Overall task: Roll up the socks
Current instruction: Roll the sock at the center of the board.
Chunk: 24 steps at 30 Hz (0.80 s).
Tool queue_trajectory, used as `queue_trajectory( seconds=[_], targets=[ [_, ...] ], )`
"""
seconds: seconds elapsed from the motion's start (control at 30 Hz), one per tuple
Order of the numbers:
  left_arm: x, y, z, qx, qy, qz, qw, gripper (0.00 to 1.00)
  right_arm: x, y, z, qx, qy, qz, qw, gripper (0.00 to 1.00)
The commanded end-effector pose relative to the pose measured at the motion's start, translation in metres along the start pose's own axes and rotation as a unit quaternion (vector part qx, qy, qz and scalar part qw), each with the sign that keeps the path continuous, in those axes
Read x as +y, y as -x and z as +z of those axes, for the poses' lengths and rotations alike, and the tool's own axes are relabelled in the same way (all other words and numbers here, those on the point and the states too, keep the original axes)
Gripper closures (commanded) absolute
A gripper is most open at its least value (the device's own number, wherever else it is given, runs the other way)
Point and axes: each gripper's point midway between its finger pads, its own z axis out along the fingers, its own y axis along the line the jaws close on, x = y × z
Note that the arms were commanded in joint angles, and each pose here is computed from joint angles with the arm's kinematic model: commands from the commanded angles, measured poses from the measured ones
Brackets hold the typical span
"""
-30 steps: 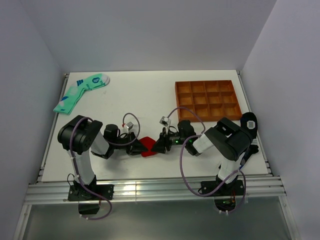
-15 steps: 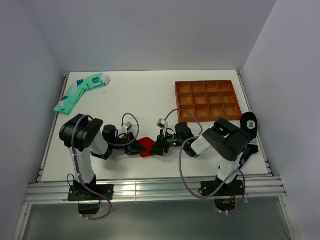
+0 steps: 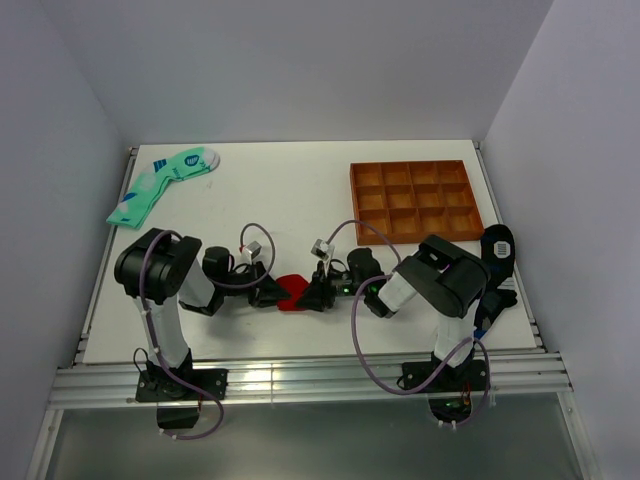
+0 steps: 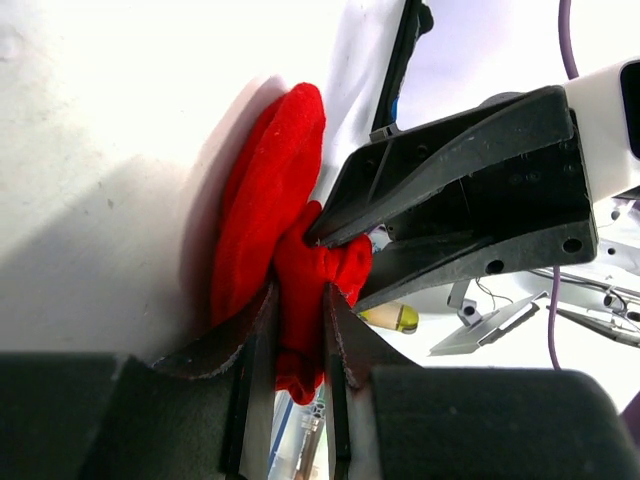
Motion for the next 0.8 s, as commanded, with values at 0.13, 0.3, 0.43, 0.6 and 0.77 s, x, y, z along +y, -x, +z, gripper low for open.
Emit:
queue_trajectory(
  seconds=[0.13, 0.3, 0.43, 0.6, 0.77],
  targets=[
    [0.061, 0.007, -0.006, -0.069, 0.115, -0.119, 0.984, 1.0, 0.002, -0.044, 0.007, 0.076, 0.001, 0.072, 0.994, 0.82],
    [0.062, 0.007, -0.007, -0.076, 0.122, -0.102, 0.984, 0.96, -0.002, -0.049, 0.006, 0.085, -0.007, 0.109, 0.99, 0.92],
    [0.063, 0.013, -0.012, -0.096, 0.143, -0.08, 0.982, 0.9, -0.019, -0.054, 0.002, 0.089, -0.037, 0.163, 0.982, 0.95],
    [0.054, 0.024, -0.015, -0.13, 0.155, -0.041, 0.979, 0.81, -0.039, -0.061, -0.008, 0.106, -0.085, 0.221, 0.966, 0.96],
    [0.041, 0.03, -0.009, -0.147, 0.158, 0.01, 0.976, 0.75, -0.055, -0.067, -0.022, 0.119, -0.118, 0.28, 0.945, 0.97]
  ],
)
